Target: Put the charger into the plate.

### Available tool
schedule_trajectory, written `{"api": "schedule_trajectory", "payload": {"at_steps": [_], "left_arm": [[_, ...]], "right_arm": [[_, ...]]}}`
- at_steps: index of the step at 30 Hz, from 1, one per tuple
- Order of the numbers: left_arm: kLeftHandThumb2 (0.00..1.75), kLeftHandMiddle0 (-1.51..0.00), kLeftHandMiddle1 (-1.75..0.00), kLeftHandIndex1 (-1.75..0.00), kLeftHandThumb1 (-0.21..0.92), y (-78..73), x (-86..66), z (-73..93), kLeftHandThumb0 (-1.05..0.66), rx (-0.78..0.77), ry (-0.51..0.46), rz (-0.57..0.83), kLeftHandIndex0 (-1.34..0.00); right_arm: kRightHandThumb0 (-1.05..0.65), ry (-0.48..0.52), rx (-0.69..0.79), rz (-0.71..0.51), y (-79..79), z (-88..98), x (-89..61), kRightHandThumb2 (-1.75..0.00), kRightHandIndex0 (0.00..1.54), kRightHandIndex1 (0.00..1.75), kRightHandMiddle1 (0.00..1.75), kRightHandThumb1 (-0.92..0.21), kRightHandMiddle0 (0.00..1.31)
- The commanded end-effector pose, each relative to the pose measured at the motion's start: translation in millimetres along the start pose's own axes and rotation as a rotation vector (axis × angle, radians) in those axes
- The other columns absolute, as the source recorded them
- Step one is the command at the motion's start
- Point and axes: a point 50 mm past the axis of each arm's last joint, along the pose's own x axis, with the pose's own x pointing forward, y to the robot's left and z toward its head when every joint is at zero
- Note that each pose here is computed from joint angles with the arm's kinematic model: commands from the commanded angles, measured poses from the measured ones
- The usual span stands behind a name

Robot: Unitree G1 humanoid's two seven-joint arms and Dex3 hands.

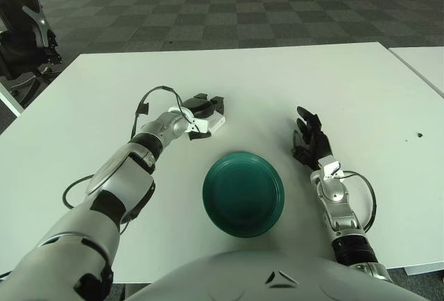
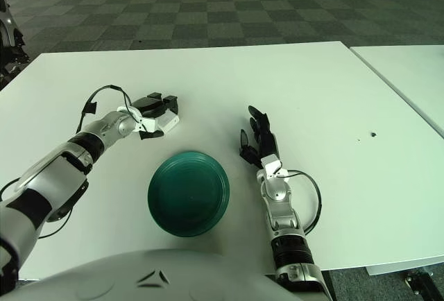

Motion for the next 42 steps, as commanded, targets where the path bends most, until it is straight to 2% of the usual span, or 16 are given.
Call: {"api": "schedule_trajectory", "payload": {"at_steps": [1, 3, 5, 11, 15, 20, 24, 28, 33, 42], "left_arm": [[1.46, -0.77, -1.62, -1.75, 0.16, -76.7, -20.3, -15.8, 0.00, -0.026, 0.080, -0.296, -0.52], [1.47, -0.77, -1.61, -1.75, 0.15, -74.1, -20.0, -16.2, 0.00, -0.023, 0.074, -0.287, -0.52], [1.48, -0.78, -1.62, -1.75, 0.14, -63.5, -17.9, -16.7, 0.00, -0.027, 0.059, -0.260, -0.52], [1.52, -0.80, -1.63, -1.75, 0.11, -8.1, -16.4, -10.7, 0.00, -0.077, -0.085, -0.077, -0.54], [1.55, -0.82, -1.63, -1.75, 0.08, 8.1, -22.0, -3.0, 0.00, -0.091, -0.157, -0.004, -0.57], [1.60, -0.85, -1.62, -1.75, 0.04, 27.4, -37.2, 13.9, 0.00, -0.142, -0.269, 0.111, -0.62], [1.62, -0.86, -1.61, -1.75, 0.01, 34.3, -47.0, 20.3, 0.00, -0.153, -0.309, 0.149, -0.64], [1.65, -0.87, -1.62, -1.75, -0.02, 55.0, -71.4, 35.9, 0.00, -0.124, -0.437, 0.237, -0.66], [1.68, -0.87, -1.65, -1.75, -0.03, 62.0, -83.1, 53.3, 0.00, -0.113, -0.503, 0.273, -0.67], [1.68, -0.88, -1.65, -1.75, -0.03, 62.0, -108.1, 80.8, 0.00, -0.132, -0.571, 0.244, -0.66]], "right_arm": [[-0.63, 0.508, 0.013, 0.038, 12.3, -80.8, -60.5, -0.84, 0.23, 0.00, 0.52, -0.92, 0.00], [-0.63, 0.507, 0.012, 0.040, 12.4, -80.5, -60.4, -0.84, 0.23, 0.00, 0.52, -0.92, 0.00], [-0.63, 0.506, 0.011, 0.045, 12.7, -80.2, -60.4, -0.85, 0.23, 0.00, 0.52, -0.92, 0.00], [-0.63, 0.502, 0.015, 0.051, 13.2, -79.4, -60.3, -0.84, 0.24, 0.01, 0.54, -0.92, 0.00], [-0.63, 0.503, 0.015, 0.051, 13.1, -79.5, -60.3, -0.83, 0.24, 0.01, 0.55, -0.92, 0.00], [-0.63, 0.503, 0.009, 0.049, 13.0, -80.2, -60.8, -0.84, 0.24, 0.01, 0.56, -0.92, 0.00], [-0.63, 0.504, 0.004, 0.046, 12.9, -80.5, -61.0, -0.85, 0.25, 0.01, 0.57, -0.92, 0.00], [-0.63, 0.501, -0.004, 0.047, 12.7, -81.0, -62.4, -0.87, 0.26, 0.01, 0.58, -0.92, 0.00], [-0.63, 0.497, 0.000, 0.056, 12.5, -81.5, -63.7, -0.89, 0.27, 0.02, 0.59, -0.92, 0.00], [-0.63, 0.495, 0.010, 0.058, 13.7, -81.6, -63.7, -0.89, 0.28, 0.02, 0.59, -0.92, 0.00]]}}
